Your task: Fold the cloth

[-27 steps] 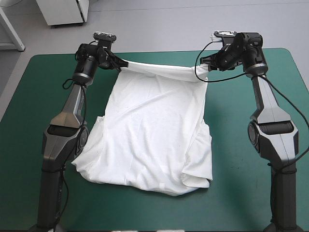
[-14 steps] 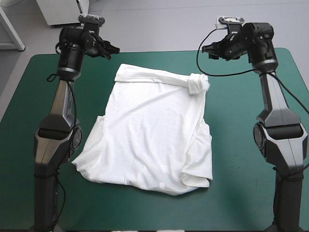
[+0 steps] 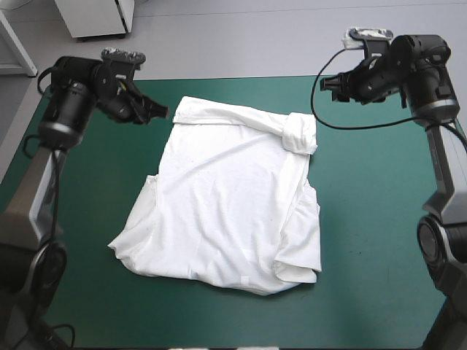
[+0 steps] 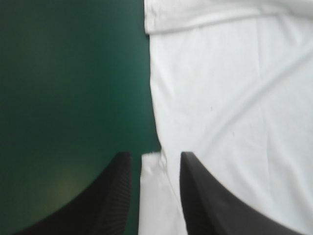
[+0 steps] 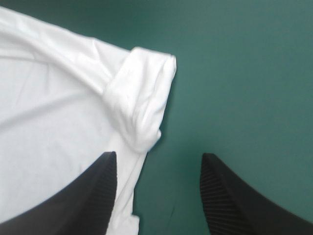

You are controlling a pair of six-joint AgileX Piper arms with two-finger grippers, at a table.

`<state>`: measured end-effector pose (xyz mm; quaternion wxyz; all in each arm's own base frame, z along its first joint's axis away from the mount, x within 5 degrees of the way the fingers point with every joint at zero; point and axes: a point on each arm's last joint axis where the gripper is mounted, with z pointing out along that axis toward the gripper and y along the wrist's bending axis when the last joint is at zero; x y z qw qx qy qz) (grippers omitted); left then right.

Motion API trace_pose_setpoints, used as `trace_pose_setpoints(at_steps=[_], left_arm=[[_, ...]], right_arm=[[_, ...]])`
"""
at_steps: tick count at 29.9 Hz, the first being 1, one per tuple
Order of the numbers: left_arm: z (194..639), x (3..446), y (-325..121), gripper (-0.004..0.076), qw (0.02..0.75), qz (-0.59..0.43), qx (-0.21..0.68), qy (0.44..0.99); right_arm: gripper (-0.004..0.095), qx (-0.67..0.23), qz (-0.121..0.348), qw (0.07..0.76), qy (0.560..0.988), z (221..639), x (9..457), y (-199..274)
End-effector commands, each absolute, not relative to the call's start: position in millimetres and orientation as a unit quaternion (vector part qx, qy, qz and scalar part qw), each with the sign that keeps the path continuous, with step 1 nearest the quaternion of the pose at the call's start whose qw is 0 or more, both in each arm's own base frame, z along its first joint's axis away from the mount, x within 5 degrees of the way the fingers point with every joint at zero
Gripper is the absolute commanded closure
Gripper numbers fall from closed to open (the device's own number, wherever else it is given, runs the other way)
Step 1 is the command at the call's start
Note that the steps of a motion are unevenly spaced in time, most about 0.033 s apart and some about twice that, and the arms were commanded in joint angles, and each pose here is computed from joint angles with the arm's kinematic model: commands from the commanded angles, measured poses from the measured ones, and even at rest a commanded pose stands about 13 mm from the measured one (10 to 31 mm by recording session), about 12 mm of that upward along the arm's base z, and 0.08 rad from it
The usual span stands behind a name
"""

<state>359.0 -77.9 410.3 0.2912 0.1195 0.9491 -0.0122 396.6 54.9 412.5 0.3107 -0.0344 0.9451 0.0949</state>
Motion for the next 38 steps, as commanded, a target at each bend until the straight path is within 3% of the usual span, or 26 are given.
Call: trace_pose_setpoints(at_steps=[1, 7, 14, 24, 26, 32, 38], left_arm=[[433, 289, -64, 0.0478, 0.299, -0.013, 0.109, 0.948], [442, 204, -45, 0.0478, 0.328, -0.028, 0.082, 0.941], [415, 152, -32, 0.0478, 0.318, -0.027, 0.075, 0.945], [333, 168, -33, 0.0489, 0.188, 0.008, 0.083, 0.979], [327, 173, -34, 0.0455, 0.172, 0.010, 0.088, 0.981], [317, 186, -37, 0.0225, 0.157, 0.013, 0.089, 0.983], [303, 197, -38, 0.0253, 0.168, 0.016, 0.064, 0.984]], right_arm=[[0.0422, -0.030, 0.108, 0.318, 0.941, 434, 348, 49], [0.0422, -0.028, 0.126, 0.293, 0.947, 429, 290, 47], [0.0422, -0.024, 0.144, 0.329, 0.933, 447, 221, 42], [0.0430, -0.001, 0.161, 0.384, 0.909, 472, 175, 38], [0.0456, 0.001, 0.163, 0.384, 0.909, 473, 174, 38], [0.0527, 0.000, 0.171, 0.383, 0.908, 473, 174, 39], [0.0534, 0.000, 0.171, 0.383, 0.908, 473, 174, 39]])
